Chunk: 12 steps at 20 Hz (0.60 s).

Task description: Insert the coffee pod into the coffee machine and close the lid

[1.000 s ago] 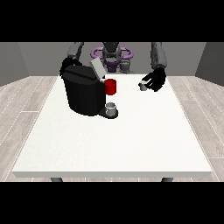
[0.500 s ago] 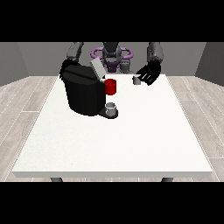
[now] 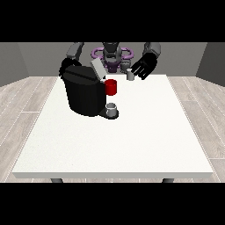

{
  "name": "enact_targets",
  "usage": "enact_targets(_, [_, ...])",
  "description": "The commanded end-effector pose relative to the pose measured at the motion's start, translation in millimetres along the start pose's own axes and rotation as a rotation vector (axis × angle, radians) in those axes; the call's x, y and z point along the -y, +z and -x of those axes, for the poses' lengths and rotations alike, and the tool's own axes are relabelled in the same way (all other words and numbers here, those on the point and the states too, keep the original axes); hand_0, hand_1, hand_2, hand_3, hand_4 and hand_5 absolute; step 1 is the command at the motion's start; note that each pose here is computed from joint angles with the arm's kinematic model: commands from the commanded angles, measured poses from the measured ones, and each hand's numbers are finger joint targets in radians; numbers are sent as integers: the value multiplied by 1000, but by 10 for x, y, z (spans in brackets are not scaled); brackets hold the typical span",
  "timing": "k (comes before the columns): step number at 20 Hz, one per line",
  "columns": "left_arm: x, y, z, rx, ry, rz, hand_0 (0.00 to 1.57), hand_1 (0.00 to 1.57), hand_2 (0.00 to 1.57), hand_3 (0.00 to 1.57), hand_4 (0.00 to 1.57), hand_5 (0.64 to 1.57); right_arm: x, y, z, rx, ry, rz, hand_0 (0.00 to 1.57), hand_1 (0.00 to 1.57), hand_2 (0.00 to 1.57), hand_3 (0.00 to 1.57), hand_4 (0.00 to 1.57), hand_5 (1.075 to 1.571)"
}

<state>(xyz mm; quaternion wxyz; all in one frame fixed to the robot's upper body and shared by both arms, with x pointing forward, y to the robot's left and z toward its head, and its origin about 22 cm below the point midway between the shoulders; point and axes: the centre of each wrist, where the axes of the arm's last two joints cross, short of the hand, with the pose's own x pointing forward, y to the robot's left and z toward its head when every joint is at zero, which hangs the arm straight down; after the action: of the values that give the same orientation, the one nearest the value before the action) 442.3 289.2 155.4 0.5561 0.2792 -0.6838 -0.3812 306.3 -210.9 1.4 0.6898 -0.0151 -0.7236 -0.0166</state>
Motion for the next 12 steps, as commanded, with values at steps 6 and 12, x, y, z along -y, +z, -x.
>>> enact_targets(6, [-591,-173,-360,32,13,-96,1282,1282,1332,1269,479,1571,-189,-167,-386,86,15,-34,0,0,0,0,494,1571])
enact_targets(12, [-749,-226,-492,-6,-28,-136,1262,1262,1313,1244,507,1571,-217,-46,-319,114,2,-48,0,0,0,0,509,1571])
